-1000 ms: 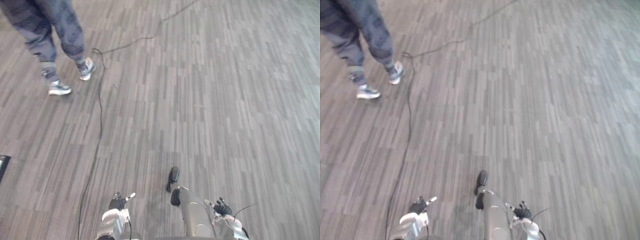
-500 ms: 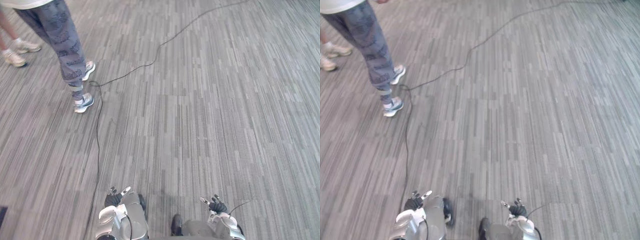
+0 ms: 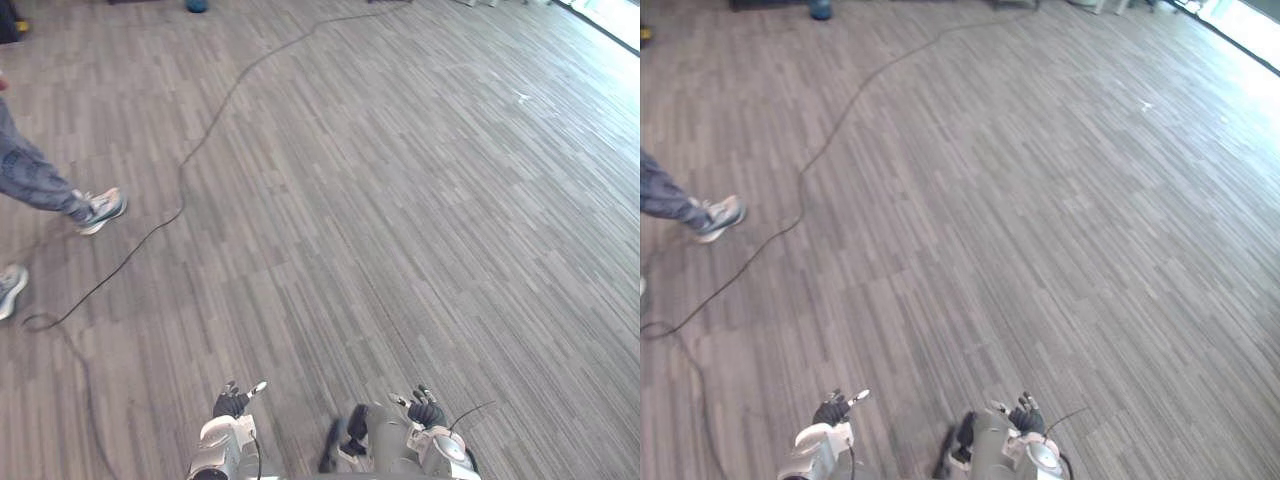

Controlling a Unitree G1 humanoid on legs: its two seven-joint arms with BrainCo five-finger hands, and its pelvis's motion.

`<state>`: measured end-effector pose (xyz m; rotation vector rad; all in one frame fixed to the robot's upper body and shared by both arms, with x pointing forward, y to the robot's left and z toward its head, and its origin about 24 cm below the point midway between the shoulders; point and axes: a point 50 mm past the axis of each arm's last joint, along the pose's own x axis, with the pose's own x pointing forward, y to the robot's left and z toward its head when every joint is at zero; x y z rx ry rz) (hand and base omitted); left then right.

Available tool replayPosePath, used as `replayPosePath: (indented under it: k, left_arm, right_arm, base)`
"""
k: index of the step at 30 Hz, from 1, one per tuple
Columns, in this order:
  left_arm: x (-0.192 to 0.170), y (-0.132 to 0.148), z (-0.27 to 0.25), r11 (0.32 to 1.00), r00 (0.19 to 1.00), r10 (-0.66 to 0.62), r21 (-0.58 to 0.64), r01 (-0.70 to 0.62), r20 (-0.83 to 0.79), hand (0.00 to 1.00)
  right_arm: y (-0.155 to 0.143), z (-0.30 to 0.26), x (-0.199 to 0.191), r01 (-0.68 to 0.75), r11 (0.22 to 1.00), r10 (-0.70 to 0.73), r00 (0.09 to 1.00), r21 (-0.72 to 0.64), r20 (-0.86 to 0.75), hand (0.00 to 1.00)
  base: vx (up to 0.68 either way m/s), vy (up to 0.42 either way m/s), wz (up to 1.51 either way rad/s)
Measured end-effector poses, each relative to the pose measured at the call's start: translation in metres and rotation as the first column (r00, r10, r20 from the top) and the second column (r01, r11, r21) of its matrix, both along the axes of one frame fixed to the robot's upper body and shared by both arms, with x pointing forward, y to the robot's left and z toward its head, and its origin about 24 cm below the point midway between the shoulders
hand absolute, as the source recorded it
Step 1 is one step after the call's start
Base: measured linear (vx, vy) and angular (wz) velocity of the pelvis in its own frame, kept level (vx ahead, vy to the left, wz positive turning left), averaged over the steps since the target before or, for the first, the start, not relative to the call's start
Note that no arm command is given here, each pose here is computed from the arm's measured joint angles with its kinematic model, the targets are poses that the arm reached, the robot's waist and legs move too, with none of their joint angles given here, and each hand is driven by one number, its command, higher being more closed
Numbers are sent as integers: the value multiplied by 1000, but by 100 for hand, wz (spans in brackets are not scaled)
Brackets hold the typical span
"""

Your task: Pick up cushions and gather them together orderly.

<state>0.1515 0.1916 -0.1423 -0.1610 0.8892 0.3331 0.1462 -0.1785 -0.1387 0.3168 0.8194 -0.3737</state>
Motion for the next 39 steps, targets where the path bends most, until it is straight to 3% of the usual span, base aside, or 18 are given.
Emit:
replayPosePath:
  k: [5,14,18,23,28,32,35,39]
  left_arm:
    - [-14,-20,-9,999,998,-6,-47,3,-59,0]
    - [-5,-4,5,995,993,95,-28,-93,74,0]
    - [-22,6,1,984,984,174,-29,-173,46,0]
    - [-23,21,-1,992,992,127,22,-127,1,0]
    - [-16,8,-2,999,999,39,13,-39,-13,0]
    - [-4,-3,-3,999,999,-32,3,32,-21,0]
    - [-15,-12,-9,997,995,-73,-10,72,-66,0]
    - [-19,-15,-10,999,996,-44,-19,42,-74,0]
  right_arm:
    - [-31,-1,-10,43,998,-45,998,-55,-34,0]
    - [0,-2,1,-109,994,107,993,-28,-45,0]
    - [11,-7,-3,-121,993,121,990,0,-69,0]
    - [21,-11,-12,-137,990,138,986,24,-98,0]
    - [19,-6,-4,-138,990,138,989,8,-53,0]
    - [5,0,8,-151,988,151,988,-40,-19,0]
    - [-12,-6,-6,-138,988,132,987,-63,-86,0]
    - [-23,-2,0,-122,989,116,991,-89,-72,0]
  base:
    - [710,-96,-40]
    - [564,21,-110]
    - [605,268,-109]
    - [826,334,-62]
    - [594,181,-45]
    - [600,-3,-3]
    - [590,-109,33]
    - [633,-202,-22]
